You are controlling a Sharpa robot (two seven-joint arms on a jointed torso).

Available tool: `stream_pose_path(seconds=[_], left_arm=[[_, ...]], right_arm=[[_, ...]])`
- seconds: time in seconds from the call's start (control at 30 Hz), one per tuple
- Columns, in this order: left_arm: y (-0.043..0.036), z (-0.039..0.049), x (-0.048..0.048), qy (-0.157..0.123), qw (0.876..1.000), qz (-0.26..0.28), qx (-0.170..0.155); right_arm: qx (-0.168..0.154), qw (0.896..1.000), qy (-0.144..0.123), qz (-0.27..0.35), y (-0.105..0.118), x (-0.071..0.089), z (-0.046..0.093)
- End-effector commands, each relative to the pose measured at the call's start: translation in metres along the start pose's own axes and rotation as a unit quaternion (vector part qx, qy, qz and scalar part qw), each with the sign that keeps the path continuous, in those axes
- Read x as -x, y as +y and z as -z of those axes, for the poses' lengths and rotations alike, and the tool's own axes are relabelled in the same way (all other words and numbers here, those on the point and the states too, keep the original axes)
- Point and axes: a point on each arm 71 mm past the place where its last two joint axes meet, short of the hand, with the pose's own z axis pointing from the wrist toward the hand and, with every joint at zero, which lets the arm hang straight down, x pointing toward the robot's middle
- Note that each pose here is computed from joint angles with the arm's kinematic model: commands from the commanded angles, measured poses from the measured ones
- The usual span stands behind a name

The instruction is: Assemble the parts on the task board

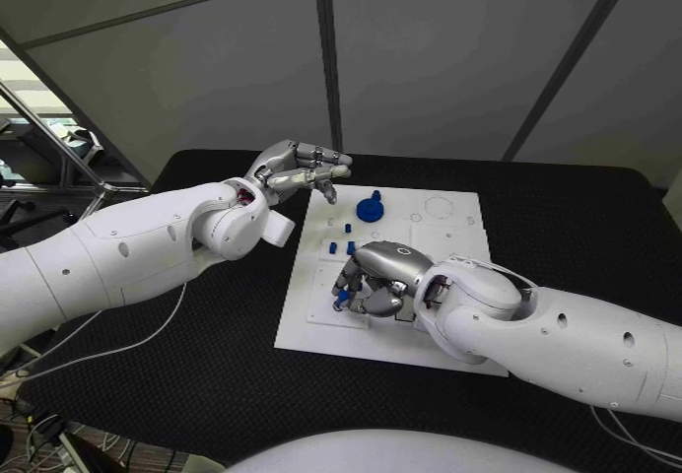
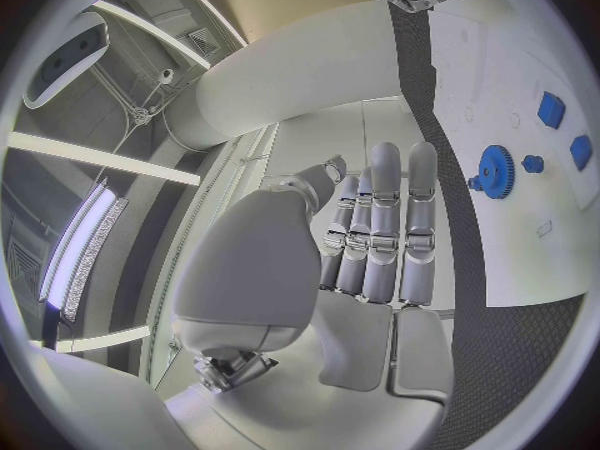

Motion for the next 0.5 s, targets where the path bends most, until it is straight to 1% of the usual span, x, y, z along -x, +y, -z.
stream_pose_path(seconds=[0.03,0.5], left_arm=[[-0.0011,-0.0007,-0.0012,0.006,1.000,0.004,-0.002],[-0.0008,-0.0008,-0.0009,0.006,1.000,0.004,-0.001]], right_arm=[[0.001,1.000,0.008,0.012,0.0011,-0.0020,-0.0010],[0.003,1.000,0.010,0.015,0.0028,-0.0045,-0.0035]])
